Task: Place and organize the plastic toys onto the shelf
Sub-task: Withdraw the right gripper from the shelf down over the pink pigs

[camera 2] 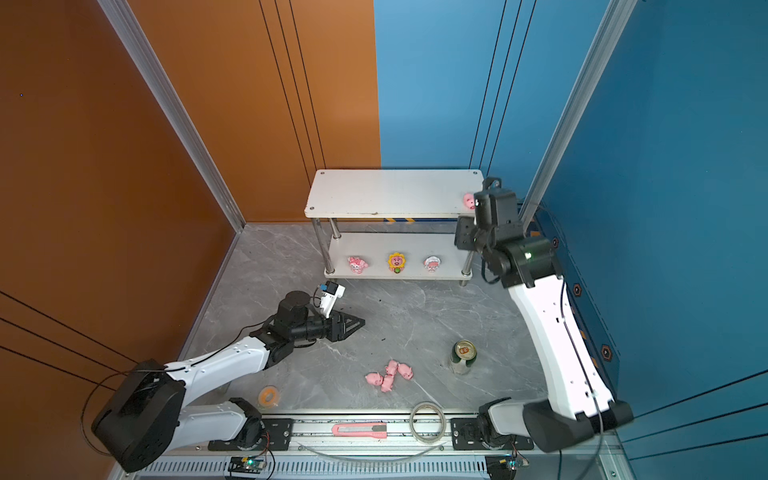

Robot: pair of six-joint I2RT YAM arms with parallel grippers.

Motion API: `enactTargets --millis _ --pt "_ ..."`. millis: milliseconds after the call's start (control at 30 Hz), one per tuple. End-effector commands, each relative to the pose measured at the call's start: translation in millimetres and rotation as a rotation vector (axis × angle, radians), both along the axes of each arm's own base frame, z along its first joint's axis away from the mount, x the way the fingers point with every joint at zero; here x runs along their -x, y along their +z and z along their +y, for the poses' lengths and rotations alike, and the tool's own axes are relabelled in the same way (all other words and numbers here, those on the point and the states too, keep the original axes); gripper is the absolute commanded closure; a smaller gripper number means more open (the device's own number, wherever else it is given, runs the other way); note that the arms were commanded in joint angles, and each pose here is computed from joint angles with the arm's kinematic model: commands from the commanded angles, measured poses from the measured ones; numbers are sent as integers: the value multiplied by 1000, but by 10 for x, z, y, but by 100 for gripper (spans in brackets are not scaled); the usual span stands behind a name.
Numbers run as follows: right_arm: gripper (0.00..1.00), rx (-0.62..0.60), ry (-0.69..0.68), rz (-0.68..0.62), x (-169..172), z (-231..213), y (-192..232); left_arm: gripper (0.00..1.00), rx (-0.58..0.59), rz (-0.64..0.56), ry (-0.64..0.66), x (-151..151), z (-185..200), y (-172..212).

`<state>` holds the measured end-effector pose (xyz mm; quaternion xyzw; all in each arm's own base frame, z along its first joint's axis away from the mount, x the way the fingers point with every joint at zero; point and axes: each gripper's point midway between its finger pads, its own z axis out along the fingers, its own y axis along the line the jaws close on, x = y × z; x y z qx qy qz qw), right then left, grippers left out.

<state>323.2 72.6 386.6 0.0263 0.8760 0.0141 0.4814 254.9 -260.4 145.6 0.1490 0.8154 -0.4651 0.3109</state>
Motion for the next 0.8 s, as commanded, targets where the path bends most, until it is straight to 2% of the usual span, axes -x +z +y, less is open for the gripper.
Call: enactTargets --millis 0,100,167,233,300,333,367,400,433,500,600,767 --pt "57 17 24 18 290 199 -464 51 -67 -4 47 -3 143 -101" --pt "86 -11 181 133 615 581 -1070 54 -94 2 61 11 181 -155" --pt "92 -13 321 229 873 904 -1429 55 -105 7 71 -2 191 -185" --pt "92 37 418 304 1096 1102 -1689 55 -115 17 80 -17 201 -230" --pt "85 114 506 386 1317 1254 -1995 56 -112 26 84 -32 193 -255" --pt "73 139 543 432 1414 1312 -2153 56 -108 28 85 -35 185 -257" --pt "54 165 575 486 1517 1358 -2336 56 -104 30 88 -46 185 -257" --pt "43 184 587 541 1602 1372 -2520 56 -101 33 92 -55 184 -265" --pt "38 189 594 581 1664 1384 -2664 56 -97 35 94 -55 180 -269" --pt "32 175 592 658 1769 1387 -2970 56 -91 36 100 -62 185 -268" --pt "31 100 580 716 1825 1409 -3248 56 -90 40 102 -59 188 -275" --pt "31 7 561 746 1784 1460 -3484 55 -86 48 99 -58 183 -279"
